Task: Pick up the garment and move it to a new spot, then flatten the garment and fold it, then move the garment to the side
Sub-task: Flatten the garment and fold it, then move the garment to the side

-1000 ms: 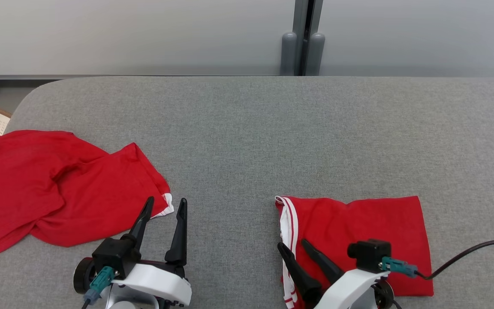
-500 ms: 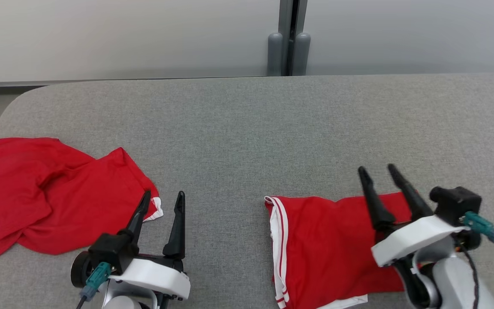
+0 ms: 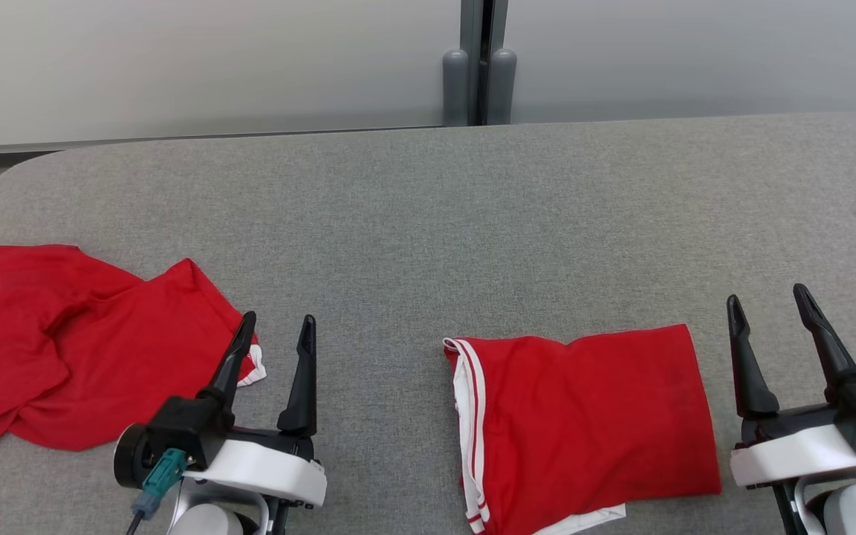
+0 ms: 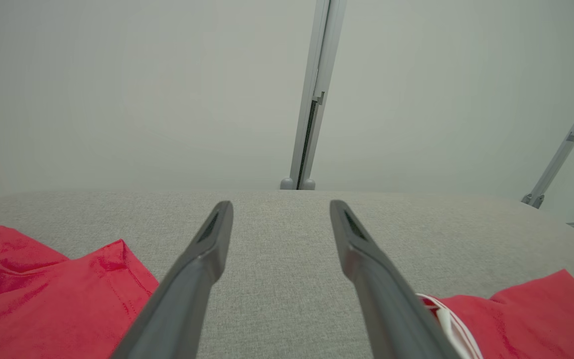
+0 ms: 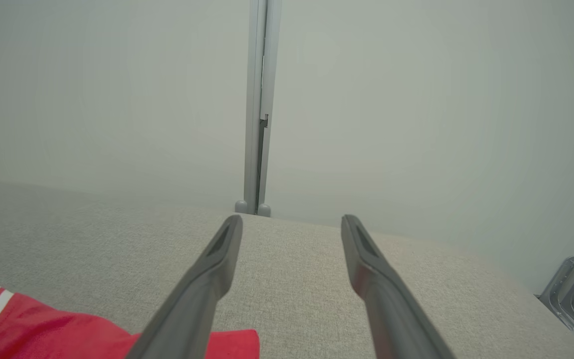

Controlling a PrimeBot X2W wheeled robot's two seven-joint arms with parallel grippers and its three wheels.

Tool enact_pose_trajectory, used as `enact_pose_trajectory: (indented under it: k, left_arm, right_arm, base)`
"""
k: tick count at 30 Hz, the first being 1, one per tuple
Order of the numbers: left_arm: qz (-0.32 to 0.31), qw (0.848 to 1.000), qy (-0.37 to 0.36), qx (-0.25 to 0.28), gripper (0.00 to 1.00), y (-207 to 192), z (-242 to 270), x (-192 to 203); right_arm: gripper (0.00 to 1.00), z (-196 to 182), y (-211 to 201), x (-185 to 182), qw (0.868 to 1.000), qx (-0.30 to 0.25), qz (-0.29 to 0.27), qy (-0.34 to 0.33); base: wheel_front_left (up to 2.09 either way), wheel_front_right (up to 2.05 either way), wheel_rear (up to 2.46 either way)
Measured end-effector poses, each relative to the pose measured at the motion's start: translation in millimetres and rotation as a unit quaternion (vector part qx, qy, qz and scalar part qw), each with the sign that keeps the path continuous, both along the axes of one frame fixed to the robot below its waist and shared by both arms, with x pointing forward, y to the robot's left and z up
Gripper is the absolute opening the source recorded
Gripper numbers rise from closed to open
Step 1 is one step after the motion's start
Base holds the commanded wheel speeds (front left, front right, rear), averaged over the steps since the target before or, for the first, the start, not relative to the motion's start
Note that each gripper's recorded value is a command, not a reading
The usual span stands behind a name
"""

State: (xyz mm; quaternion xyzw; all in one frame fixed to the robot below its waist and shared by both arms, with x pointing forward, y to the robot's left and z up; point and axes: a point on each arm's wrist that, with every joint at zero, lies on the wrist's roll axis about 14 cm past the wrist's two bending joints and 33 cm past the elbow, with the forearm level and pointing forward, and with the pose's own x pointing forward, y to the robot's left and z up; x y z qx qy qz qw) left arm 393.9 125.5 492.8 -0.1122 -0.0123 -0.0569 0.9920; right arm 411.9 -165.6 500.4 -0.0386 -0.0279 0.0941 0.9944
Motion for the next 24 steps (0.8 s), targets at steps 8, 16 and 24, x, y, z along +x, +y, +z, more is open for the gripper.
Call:
enact_pose_trajectory:
  k: [8, 16, 24]
  left_arm:
    - [0.013, 1.000, 0.002, 0.008, 1.00, 4.6, -1.3, 1.1]
    - [0.014, 1.000, 0.006, 0.010, 1.00, 5.2, -4.3, -1.7]
    - [0.006, 1.000, 0.021, 0.012, 1.00, 1.4, -13.6, -4.5]
  right_arm:
    - [1.00, -9.5, -0.9, -6.9, 1.000, 0.003, -0.017, 0.009]
    - [1.00, -9.1, -1.2, -7.3, 1.000, 0.009, -0.021, 0.009]
    - [1.00, -32.5, 0.6, -11.0, 0.998, 0.024, -0.025, 0.046]
  base:
    - [0.00, 0.00, 0.00]
    - [0.00, 0.00, 0.00]
    - [0.00, 0.00, 0.00]
